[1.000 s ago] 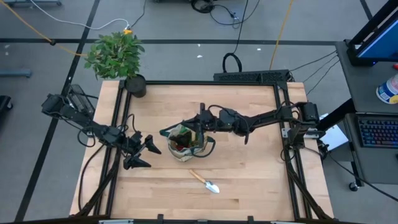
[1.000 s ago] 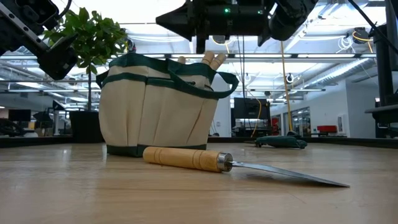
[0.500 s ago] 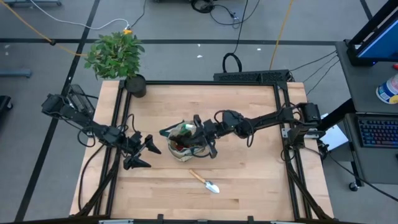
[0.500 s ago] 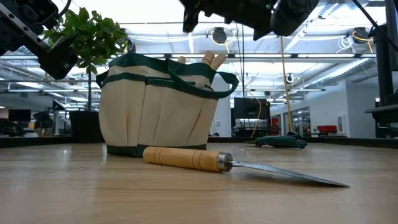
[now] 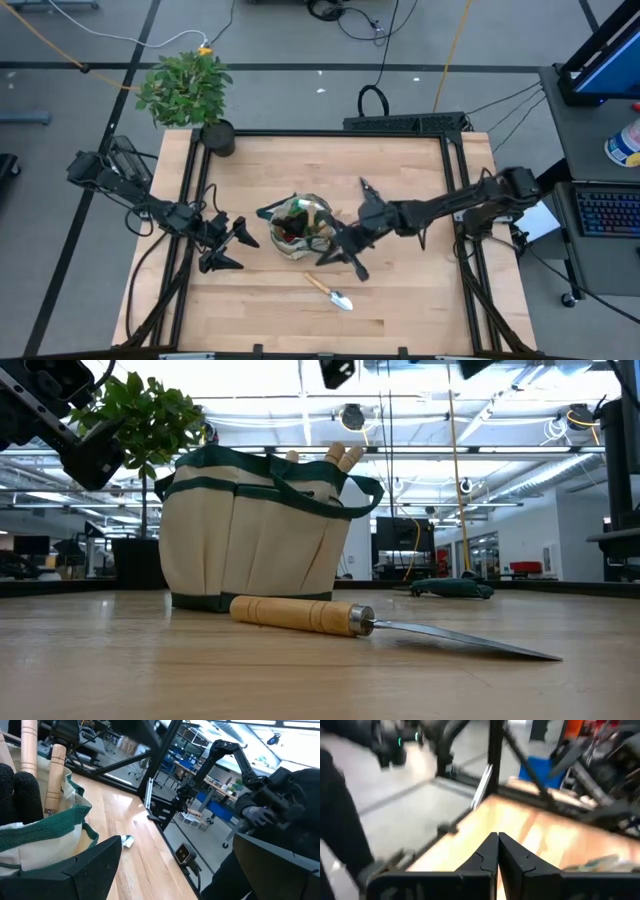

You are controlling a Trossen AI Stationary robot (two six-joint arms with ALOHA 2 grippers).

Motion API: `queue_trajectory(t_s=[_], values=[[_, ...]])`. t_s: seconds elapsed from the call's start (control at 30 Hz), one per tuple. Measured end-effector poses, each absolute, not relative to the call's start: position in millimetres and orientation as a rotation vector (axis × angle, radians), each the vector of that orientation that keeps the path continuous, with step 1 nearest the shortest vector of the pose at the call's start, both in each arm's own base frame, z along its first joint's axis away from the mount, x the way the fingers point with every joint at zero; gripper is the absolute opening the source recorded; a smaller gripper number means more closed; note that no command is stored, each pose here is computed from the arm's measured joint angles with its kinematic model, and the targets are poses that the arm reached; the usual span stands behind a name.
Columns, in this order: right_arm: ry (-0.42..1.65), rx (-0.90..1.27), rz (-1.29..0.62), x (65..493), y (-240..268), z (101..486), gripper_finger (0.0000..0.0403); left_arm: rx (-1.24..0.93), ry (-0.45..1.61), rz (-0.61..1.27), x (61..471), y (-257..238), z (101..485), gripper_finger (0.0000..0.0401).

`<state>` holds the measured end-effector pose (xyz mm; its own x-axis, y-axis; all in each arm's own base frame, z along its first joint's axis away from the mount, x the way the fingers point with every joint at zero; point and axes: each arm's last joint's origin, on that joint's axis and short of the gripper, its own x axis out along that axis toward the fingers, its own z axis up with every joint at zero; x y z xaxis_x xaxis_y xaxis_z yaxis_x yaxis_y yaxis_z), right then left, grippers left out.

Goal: Pick & Place Garden tools in Gardening bag
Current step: Put the brown trowel into the gardening bag

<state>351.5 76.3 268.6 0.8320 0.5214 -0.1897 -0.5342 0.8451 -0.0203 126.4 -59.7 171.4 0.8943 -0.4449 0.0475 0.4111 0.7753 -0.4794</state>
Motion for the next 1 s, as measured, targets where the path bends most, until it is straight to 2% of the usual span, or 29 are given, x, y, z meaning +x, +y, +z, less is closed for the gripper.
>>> queue_trajectory(t_s=[0.53, 0.77, 1.0], values=[[0.516, -0.202, 0.649, 321, 122, 241, 0.0001, -0.533, 0.076, -0.462, 126, -60, 171, 0.039], [0.584, -0.243, 0.568, 315, 130, 236, 0.0008, -0.466, 0.02, -0.478, 126, -60, 175, 0.039], [0.635, -0.207, 0.498, 312, 133, 233, 0.003, -0.397, -0.008, -0.618, 124, -63, 179, 0.039]])
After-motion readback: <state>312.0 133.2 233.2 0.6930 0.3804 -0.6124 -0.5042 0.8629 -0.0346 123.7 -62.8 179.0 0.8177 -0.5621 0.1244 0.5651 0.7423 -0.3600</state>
